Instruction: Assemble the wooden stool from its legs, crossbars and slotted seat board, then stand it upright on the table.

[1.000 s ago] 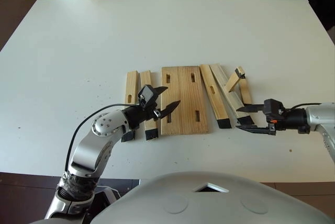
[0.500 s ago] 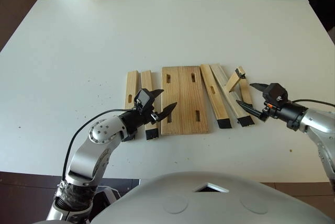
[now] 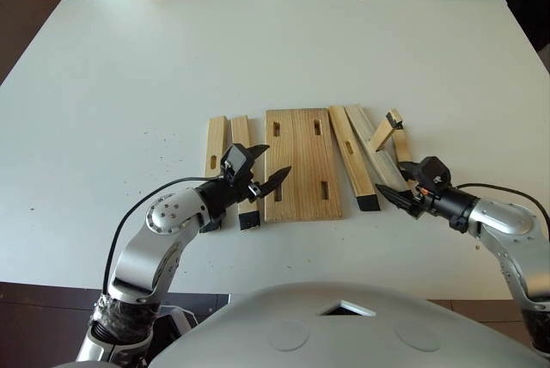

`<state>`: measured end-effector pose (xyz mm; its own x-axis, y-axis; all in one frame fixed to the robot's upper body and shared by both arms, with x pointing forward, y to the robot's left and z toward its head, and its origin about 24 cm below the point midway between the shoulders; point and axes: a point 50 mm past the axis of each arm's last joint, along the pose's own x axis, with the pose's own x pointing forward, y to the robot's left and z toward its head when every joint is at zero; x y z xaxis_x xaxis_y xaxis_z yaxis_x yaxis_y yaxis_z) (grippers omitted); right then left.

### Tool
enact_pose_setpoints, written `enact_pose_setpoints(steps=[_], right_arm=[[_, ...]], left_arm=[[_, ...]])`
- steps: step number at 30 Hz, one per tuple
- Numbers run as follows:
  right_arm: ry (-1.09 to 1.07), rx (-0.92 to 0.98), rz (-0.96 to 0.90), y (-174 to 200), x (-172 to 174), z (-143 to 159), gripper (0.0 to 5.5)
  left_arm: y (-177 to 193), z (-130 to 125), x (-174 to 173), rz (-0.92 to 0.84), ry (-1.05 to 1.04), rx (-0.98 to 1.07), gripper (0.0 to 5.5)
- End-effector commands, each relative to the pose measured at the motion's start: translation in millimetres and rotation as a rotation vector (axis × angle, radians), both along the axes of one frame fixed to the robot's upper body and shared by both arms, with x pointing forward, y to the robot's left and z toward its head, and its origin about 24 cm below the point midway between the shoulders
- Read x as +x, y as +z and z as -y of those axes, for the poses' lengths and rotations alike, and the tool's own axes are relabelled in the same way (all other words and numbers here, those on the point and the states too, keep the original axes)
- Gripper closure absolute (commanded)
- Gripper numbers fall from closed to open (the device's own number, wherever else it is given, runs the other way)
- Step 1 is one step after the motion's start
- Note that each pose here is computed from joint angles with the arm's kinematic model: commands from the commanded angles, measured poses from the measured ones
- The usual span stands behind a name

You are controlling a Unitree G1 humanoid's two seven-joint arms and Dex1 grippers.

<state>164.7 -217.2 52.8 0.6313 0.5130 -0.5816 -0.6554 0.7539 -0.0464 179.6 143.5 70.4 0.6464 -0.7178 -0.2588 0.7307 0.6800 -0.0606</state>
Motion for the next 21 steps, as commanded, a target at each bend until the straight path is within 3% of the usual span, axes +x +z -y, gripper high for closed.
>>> enact_pose_setpoints(steps=[1,16,21], right_arm=[[-0.032,0.026,-0.061,-8.3,-4.4,-1.9,1.75],[-0.122,-0.023,-0.179,-21.8,-10.5,8.8,1.75],[-0.134,-0.058,-0.198,-26.2,-14.0,11.0,2.50]], left_arm=[[-0.4,1.6,-0.4,-0.007,-0.019,0.008,2.06],[-1.1,1.0,-3.8,-0.012,-0.001,0.014,2.06],[-0.4,0.7,-4.4,-0.012,0.001,0.015,2.06]])
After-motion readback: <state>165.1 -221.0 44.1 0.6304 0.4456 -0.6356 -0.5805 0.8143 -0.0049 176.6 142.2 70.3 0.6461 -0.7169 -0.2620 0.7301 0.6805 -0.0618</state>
